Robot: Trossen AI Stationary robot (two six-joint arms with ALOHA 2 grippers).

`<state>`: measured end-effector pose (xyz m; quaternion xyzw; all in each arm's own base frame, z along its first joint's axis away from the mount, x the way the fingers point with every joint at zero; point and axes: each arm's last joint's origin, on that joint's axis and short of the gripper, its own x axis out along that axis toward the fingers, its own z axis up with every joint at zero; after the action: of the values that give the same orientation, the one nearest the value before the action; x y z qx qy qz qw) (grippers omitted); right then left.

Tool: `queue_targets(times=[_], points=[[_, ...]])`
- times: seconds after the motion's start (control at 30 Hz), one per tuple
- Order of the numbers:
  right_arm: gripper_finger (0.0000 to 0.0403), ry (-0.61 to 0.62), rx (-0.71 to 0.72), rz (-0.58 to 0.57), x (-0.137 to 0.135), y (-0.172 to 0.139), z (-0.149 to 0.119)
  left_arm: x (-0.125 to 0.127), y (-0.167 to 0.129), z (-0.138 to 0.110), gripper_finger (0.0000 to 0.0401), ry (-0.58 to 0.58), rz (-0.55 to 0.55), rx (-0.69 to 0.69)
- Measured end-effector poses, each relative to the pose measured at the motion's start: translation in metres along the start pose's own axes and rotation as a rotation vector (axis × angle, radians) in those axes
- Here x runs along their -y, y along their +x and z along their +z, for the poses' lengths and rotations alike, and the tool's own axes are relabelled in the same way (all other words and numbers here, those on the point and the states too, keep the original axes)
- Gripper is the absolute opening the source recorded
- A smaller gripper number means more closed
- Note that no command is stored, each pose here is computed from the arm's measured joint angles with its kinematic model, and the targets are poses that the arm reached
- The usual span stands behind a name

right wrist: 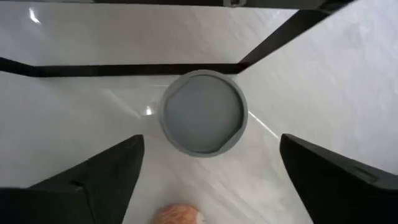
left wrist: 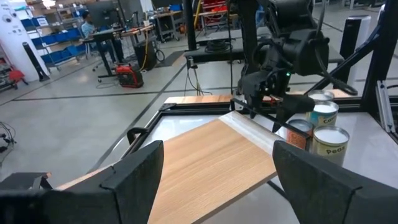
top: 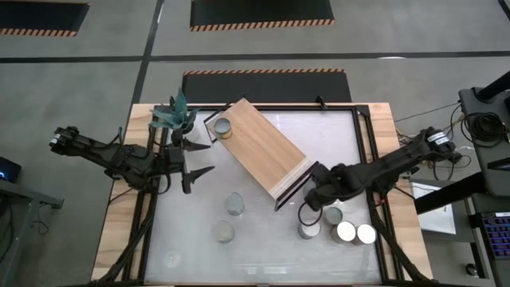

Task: Pick and place cans onto a shelf
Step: Put the small canned peas on the shelf

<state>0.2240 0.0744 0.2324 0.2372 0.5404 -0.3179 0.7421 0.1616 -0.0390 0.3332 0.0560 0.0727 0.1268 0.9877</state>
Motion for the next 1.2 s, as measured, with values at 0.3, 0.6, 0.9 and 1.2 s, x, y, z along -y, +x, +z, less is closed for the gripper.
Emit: queue_targets(times=[0.3,0.6,0.9,1.2], points=[[0.0372,-0.055,-0.01,-0.025,-0.007,0.012,0.001,0.0,0.0,-0.001,0.0283,0.0,0.0,-0.007],[0.0372,-0.071,0.01,-0.002,-0.008,0.027,-0.003,0.0,0.0,-0.002,0.0283,-0.006,-0.001,-0.014],[0.0372,-0.066,0.033,-0.016,-0.003,0.04,-0.009,0.0,0.0,-0.002,0.0283,-0.009,-0.001,-0.014],[0.0364,-0.062,0.039,-0.004,0.0,0.053,-0.014,0.0,0.0,-0.002,0.0283,-0.011,-0.001,-0.014]])
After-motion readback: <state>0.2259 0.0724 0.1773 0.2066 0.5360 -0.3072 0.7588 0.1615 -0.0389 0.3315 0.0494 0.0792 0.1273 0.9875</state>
